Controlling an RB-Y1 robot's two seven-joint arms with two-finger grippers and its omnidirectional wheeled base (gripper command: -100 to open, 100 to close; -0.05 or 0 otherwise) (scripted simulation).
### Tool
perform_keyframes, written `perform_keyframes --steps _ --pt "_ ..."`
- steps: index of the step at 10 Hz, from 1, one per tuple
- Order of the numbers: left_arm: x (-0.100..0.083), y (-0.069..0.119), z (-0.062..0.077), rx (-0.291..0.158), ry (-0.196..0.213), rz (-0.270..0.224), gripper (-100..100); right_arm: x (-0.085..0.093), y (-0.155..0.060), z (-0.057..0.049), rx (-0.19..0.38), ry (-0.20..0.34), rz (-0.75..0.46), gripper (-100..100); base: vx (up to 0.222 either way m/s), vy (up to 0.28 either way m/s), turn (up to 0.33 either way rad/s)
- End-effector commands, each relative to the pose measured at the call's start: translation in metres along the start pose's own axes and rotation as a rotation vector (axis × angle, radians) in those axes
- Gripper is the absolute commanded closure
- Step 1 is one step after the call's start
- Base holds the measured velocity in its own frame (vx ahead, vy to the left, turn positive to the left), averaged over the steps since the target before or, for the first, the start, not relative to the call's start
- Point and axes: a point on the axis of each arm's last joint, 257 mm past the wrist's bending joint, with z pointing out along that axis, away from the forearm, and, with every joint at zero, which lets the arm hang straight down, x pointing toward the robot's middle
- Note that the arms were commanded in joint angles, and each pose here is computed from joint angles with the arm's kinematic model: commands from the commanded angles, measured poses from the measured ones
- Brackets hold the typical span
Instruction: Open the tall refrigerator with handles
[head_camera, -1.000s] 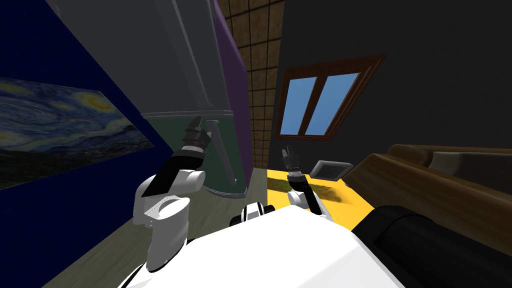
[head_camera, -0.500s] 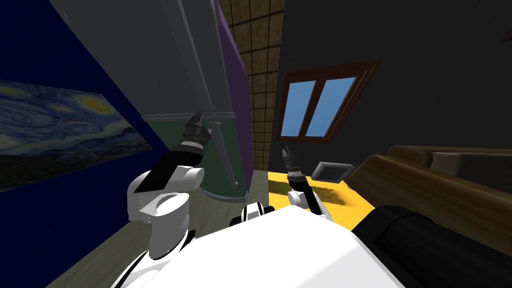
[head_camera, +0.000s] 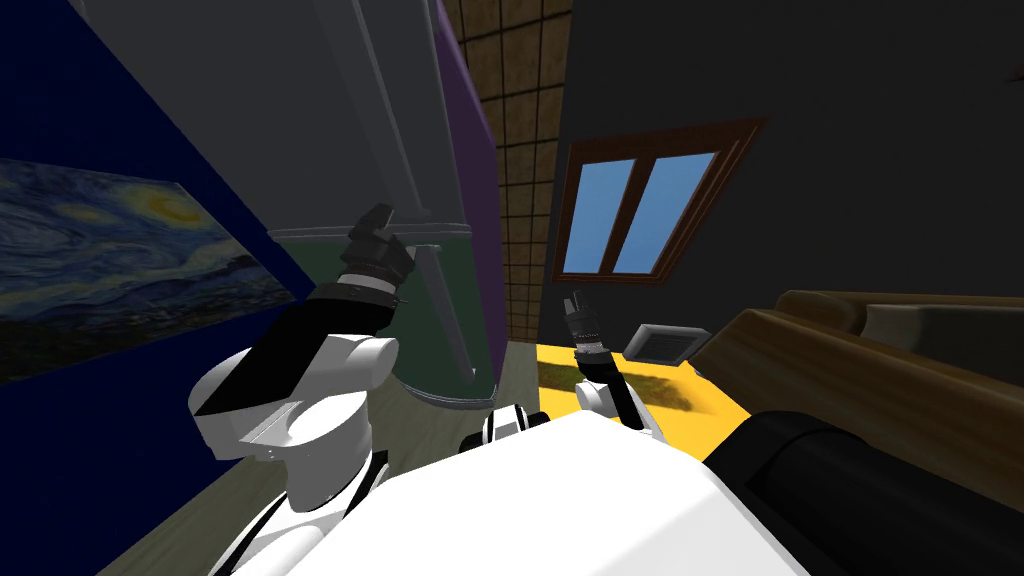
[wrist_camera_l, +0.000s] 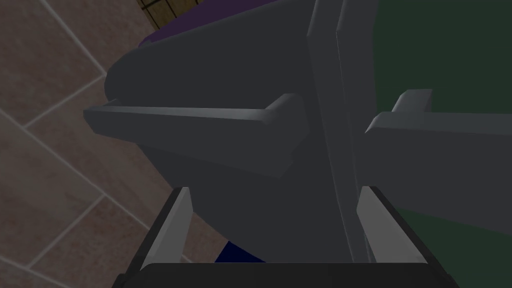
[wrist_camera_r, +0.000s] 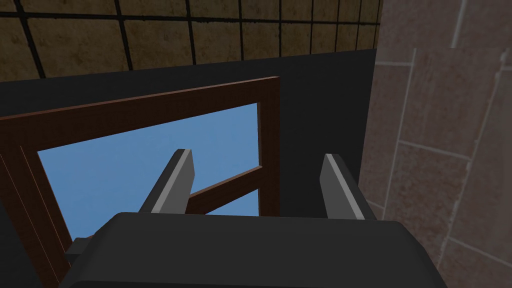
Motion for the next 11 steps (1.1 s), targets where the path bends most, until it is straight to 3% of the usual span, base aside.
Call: perform_keyframes --steps 1,5,6,7,11 --pt "-0.001 -0.01 0.001 0.019 0.0 0.005 -100 0.0 0.0 0.0 0.0 0.0 0.0 0 0.015 0.002 0.021" --pt "-0.006 -0.029 0.013 0.025 -0.006 0.005 -100 0.0 0.0 0.0 0.0 0.0 0.0 0 0.041 0.001 -0.002" --pt "-0.005 -0.03 0.01 0.033 -0.005 0.006 -100 0.0 0.0 0.0 0.0 0.0 0.0 0 0.017 0.003 0.011" --pt "-0.004 -0.022 0.007 0.025 -0.003 0.005 100 0.0 0.0 0.0 0.0 0.0 0.0 0 -0.03 -0.002 -0.007" --pt "-0.002 -0.015 0.002 0.023 -0.001 0.005 100 0.0 0.0 0.0 0.0 0.0 0.0 0 -0.033 -0.003 0.001"
